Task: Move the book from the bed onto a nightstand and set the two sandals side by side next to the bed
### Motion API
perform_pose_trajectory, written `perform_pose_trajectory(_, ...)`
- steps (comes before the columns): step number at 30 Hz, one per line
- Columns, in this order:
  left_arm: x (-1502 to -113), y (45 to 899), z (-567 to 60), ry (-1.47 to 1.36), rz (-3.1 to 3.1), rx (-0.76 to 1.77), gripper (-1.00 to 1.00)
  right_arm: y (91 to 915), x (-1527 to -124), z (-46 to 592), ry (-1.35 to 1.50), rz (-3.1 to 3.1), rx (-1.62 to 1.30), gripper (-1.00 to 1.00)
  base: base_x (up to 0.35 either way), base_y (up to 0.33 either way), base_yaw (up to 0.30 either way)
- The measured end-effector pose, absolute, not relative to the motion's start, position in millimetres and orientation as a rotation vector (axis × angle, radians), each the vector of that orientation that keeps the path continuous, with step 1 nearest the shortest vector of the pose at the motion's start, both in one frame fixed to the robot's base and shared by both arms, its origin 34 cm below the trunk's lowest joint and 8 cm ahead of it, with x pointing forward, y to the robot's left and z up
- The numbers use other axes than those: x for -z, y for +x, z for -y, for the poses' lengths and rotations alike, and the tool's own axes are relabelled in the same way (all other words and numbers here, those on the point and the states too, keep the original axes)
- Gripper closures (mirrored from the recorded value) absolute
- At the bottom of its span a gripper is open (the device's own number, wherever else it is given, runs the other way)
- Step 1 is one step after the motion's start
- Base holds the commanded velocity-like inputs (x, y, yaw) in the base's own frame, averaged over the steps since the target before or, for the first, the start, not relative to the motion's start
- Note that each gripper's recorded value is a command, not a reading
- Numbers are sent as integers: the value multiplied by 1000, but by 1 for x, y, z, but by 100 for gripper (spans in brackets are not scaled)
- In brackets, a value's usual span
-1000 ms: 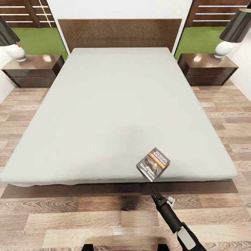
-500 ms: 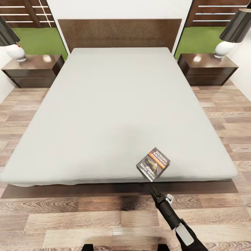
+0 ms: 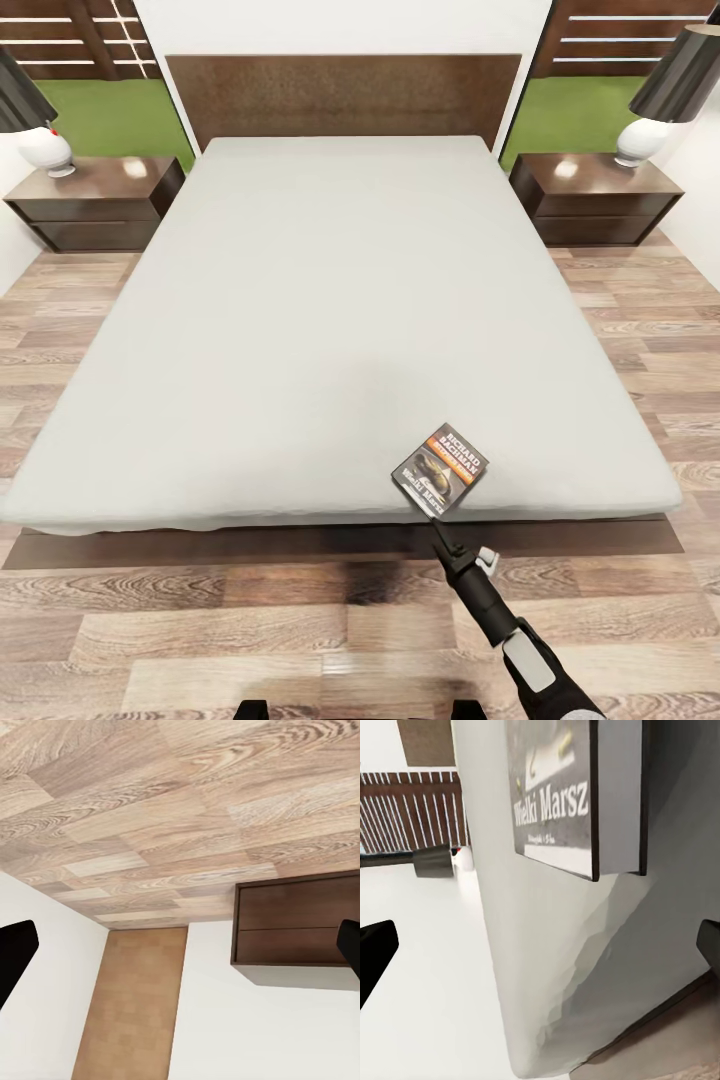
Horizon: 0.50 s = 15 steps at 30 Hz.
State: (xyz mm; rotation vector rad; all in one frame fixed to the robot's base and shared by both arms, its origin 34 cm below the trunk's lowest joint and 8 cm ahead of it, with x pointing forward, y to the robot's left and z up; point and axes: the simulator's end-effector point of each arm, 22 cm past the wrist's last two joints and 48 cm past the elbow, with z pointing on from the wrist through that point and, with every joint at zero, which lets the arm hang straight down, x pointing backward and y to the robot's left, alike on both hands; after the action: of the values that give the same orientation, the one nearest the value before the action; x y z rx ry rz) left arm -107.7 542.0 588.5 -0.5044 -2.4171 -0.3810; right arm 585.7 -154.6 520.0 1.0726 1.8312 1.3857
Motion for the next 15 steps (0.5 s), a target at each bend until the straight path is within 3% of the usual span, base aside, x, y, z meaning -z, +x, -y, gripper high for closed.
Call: perform_pose_trajectory(15,-588,-107,-542,-505,2418,381,-100,592,-522,159,1065,-1823,-1385,-100,0,0,0)
